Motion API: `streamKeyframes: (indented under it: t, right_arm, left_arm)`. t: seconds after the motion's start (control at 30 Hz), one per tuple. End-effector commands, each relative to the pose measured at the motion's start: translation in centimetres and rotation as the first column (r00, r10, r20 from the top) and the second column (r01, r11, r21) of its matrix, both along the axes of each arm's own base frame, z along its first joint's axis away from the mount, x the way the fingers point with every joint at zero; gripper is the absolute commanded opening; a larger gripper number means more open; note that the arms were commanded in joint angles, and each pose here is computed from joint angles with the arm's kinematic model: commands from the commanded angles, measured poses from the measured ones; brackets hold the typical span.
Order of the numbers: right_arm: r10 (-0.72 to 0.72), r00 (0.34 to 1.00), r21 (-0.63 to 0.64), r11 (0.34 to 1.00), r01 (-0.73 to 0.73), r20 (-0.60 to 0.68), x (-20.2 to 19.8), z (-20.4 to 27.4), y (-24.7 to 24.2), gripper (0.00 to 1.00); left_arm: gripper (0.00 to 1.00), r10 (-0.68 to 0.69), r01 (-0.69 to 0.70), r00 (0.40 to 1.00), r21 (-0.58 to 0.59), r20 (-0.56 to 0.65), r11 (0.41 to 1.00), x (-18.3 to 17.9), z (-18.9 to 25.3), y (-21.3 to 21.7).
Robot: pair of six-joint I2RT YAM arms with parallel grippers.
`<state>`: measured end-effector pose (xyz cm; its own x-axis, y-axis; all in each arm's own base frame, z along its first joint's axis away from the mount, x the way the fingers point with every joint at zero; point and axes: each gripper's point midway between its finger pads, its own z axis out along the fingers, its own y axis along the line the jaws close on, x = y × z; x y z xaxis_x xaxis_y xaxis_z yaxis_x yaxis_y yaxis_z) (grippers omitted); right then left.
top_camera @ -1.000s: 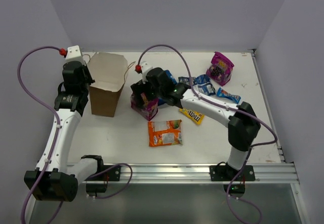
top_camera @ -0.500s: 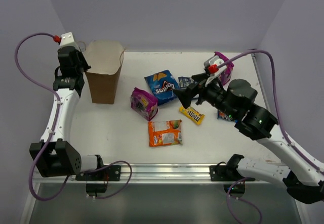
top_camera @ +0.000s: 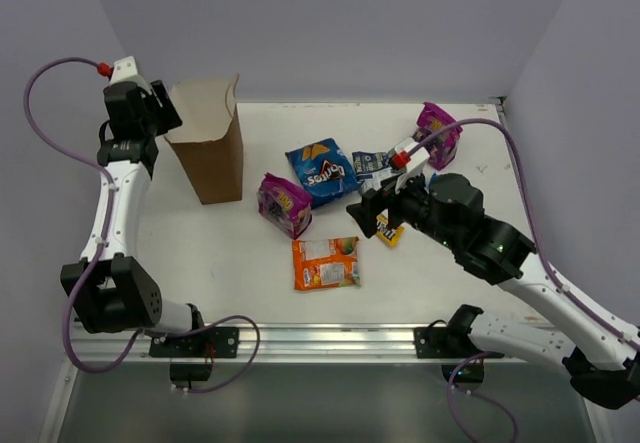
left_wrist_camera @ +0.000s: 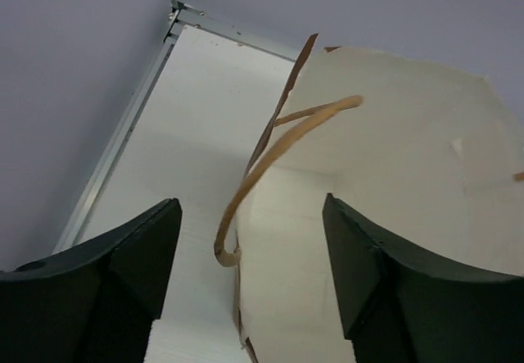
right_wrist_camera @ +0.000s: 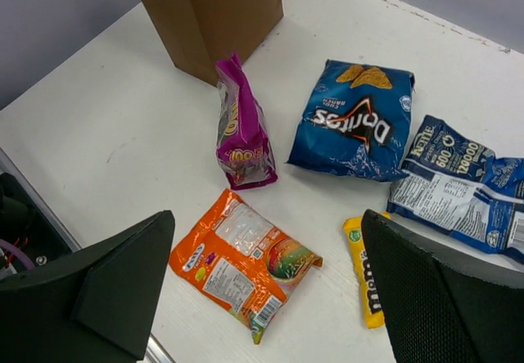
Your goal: Take the snacks out of the paper bag
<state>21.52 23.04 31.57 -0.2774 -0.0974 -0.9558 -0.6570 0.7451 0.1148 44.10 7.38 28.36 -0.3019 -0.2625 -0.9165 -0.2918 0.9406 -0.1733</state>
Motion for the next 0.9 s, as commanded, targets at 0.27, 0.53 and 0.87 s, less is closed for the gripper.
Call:
streamKeyframes:
  t: [0.27,0.53,0.87]
  right_arm:
    - [-0.375,0.919,0.135,0.924,0.358,0.125,1.3,8.8,-8.1,0.99]
    - [-0.585,0.771,0.331,0.800,0.500,0.250,-2.5,15.1,-17.9,0.99]
    - [-0.686,0.661,0.469,0.712,0.524,0.303,-6.6,16.6,-24.9,0.99]
  left_arm:
    - [1.00,-0.054,0.053,0.981,0.008,0.185,0.999,-8.6,12.1,-2.4]
    - [1.00,-0.224,0.183,0.924,0.157,0.310,0.971,-18.0,16.1,-7.8]
    - [1.00,-0.153,0.056,0.867,0.212,0.474,0.976,-26.3,20.2,-5.4]
